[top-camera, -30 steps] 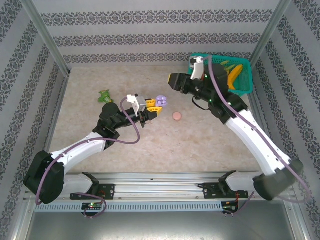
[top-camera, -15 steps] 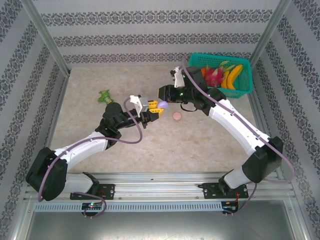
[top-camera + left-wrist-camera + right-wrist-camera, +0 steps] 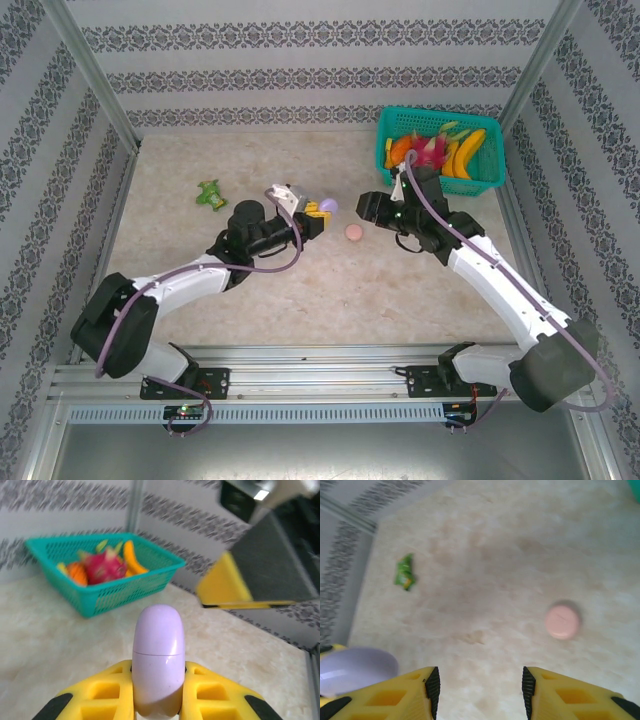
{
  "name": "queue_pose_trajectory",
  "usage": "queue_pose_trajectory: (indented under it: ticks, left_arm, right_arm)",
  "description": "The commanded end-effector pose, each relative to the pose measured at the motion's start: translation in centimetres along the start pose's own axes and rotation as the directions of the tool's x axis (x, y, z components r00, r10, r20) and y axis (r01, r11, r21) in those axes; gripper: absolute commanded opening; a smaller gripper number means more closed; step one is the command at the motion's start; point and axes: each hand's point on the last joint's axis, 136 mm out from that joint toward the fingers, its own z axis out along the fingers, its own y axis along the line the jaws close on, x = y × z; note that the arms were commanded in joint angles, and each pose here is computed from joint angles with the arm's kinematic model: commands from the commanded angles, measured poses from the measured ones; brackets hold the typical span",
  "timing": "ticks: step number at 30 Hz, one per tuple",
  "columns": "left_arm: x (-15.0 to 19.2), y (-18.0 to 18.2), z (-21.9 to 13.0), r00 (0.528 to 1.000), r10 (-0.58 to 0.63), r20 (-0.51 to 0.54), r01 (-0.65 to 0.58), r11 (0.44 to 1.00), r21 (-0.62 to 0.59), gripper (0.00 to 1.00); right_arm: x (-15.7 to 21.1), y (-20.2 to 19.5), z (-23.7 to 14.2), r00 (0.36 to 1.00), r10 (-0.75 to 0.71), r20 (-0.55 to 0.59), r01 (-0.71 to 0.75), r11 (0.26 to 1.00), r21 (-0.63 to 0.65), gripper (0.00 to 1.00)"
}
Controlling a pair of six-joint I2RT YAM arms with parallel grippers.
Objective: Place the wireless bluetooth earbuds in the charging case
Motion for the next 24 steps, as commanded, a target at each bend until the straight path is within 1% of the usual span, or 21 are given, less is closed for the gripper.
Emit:
queue_pose_trajectory:
  ticks: [1, 3, 5, 8, 12, 14, 16, 17, 21, 24]
  left_arm:
    - [3.4, 3.7, 0.8, 0.973, -0.208, -0.100, 0.188, 0.965, -0.182, 0.00]
    - [5.5, 4.7, 1.2, 0.947, -0.284, -0.153, 0.245, 0.941, -0.235, 0.00]
    - [7.5, 5.8, 1.5, 0.910, -0.373, -0.182, 0.309, 0.901, -0.304, 0.00]
    - [10.1, 6.8, 2.1, 0.847, -0.473, -0.244, 0.374, 0.854, -0.361, 0.00]
    - [12.9, 7.4, 3.0, 0.778, -0.539, -0.323, 0.397, 0.820, -0.411, 0.00]
    - [14.0, 7.7, 3.4, 0.752, -0.561, -0.346, 0.404, 0.808, -0.429, 0.02]
    - [14.7, 7.9, 3.7, 0.738, -0.575, -0.354, 0.412, 0.798, -0.439, 0.06]
    - [15.2, 8.1, 3.8, 0.728, -0.585, -0.357, 0.415, 0.791, -0.449, 0.10]
    - [16.4, 8.9, 3.7, 0.711, -0.604, -0.360, 0.416, 0.774, -0.478, 0.15]
    - [16.9, 9.6, 3.2, 0.701, -0.619, -0.354, 0.417, 0.759, -0.500, 0.27]
  right_arm:
    - [1.0, -1.9, 0.5, 1.000, 0.029, 0.006, -0.029, 0.997, 0.065, 0.49]
    - [1.7, -3.2, 0.8, 0.999, 0.038, 0.006, -0.038, 0.994, 0.100, 0.49]
    - [2.3, -4.2, 1.1, 0.999, 0.045, 0.005, -0.045, 0.991, 0.127, 0.49]
    - [2.9, -5.2, 1.4, 0.998, 0.058, -0.001, -0.057, 0.987, 0.153, 0.49]
    - [3.3, -5.7, 1.7, 0.998, 0.068, -0.005, -0.066, 0.984, 0.167, 0.49]
    - [3.2, -5.8, 1.7, 0.998, 0.068, -0.003, -0.067, 0.983, 0.169, 0.49]
    - [3.2, -5.8, 1.6, 0.998, 0.068, -0.002, -0.067, 0.983, 0.169, 0.50]
    - [3.2, -5.8, 1.6, 0.998, 0.069, -0.001, -0.067, 0.983, 0.170, 0.50]
    - [3.1, -5.9, 1.4, 0.998, 0.068, 0.001, -0.068, 0.983, 0.172, 0.51]
    - [3.2, -6.2, 1.4, 0.998, 0.069, -0.001, -0.068, 0.982, 0.176, 0.53]
